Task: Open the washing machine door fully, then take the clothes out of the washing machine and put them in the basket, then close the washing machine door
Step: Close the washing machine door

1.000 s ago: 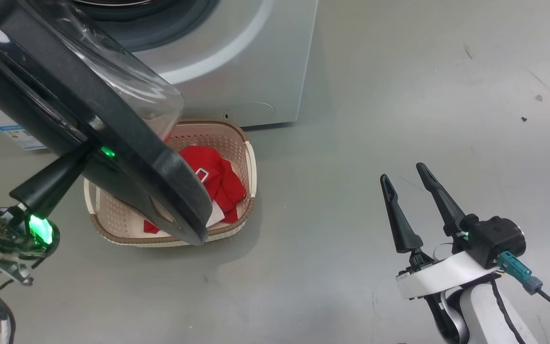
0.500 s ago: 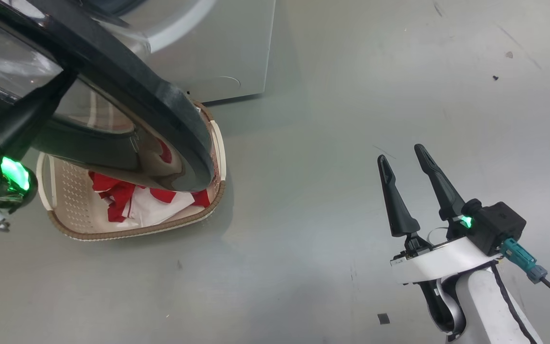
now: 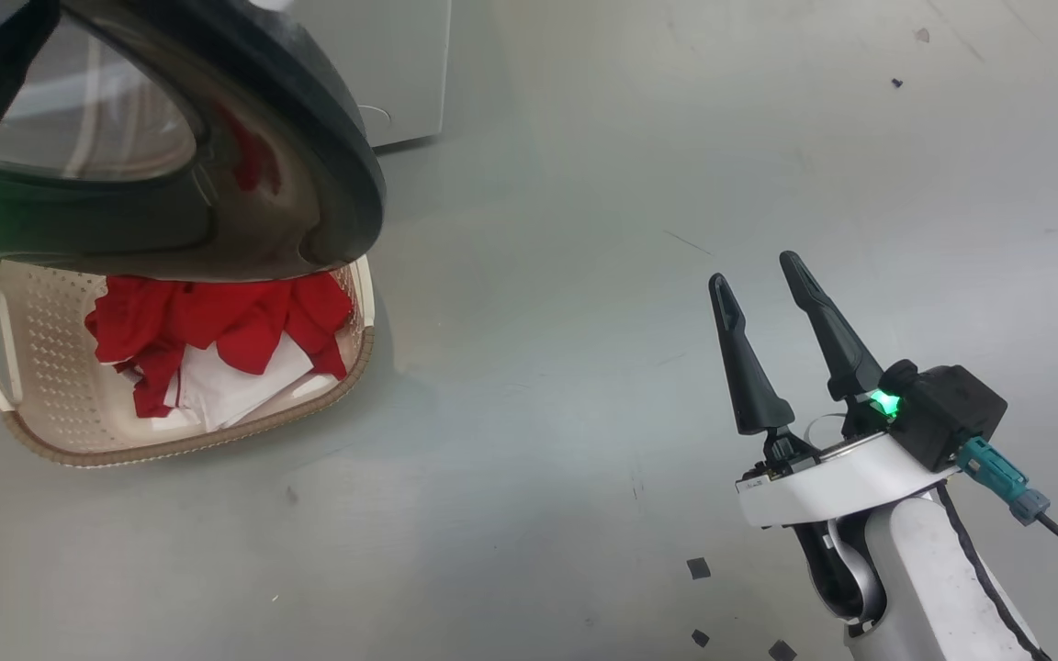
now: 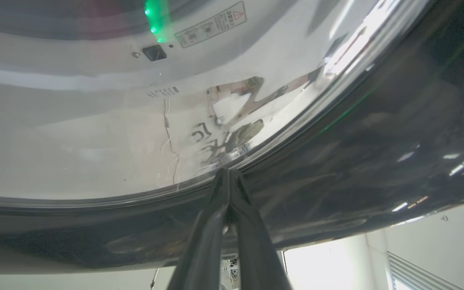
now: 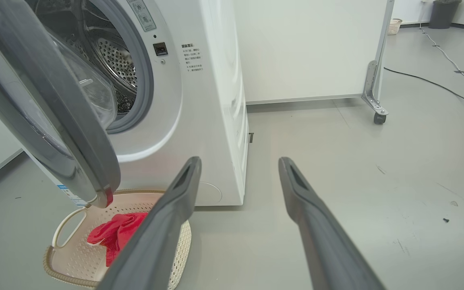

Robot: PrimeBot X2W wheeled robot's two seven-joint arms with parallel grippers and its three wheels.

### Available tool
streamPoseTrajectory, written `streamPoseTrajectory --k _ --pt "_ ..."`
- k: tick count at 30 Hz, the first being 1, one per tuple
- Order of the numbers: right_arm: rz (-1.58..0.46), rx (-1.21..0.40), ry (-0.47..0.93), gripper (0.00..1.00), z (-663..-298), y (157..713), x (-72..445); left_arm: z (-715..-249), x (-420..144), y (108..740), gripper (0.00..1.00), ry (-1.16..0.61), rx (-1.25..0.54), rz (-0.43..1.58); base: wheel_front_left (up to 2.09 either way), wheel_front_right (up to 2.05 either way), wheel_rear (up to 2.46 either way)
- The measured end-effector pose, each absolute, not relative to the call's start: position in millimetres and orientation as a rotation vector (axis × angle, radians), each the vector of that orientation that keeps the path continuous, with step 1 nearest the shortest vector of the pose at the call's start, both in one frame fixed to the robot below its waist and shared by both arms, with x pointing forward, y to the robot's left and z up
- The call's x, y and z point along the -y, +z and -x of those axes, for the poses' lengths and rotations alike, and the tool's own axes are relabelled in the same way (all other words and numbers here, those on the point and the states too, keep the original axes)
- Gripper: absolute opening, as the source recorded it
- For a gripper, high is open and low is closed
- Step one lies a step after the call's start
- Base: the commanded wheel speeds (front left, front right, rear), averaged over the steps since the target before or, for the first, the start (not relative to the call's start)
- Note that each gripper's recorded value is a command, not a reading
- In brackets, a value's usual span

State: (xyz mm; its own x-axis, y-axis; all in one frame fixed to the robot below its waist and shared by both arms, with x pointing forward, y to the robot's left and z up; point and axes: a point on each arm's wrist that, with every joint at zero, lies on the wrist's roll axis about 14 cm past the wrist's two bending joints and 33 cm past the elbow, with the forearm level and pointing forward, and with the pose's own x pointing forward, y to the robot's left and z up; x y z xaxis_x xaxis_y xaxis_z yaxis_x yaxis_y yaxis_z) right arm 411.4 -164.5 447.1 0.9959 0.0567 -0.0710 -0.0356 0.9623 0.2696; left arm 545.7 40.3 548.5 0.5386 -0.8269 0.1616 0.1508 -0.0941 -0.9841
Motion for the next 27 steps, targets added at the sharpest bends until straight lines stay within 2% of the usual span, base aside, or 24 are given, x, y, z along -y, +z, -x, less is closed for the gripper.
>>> streamPoseTrajectory --k 12,27 --pt "-0.264 -0.097 -0.024 1.0 -410.9 440.0 184.0 -583.2 -21.4 540.6 0.0 -0.905 -0.624 1.454 0.0 0.0 0.0" --pt "-0.251 -0.085 -0.024 1.0 -418.7 442.6 187.2 -607.1 -9.8 545.5 0.0 -0.897 -0.598 1.426 0.0 0.0 0.0"
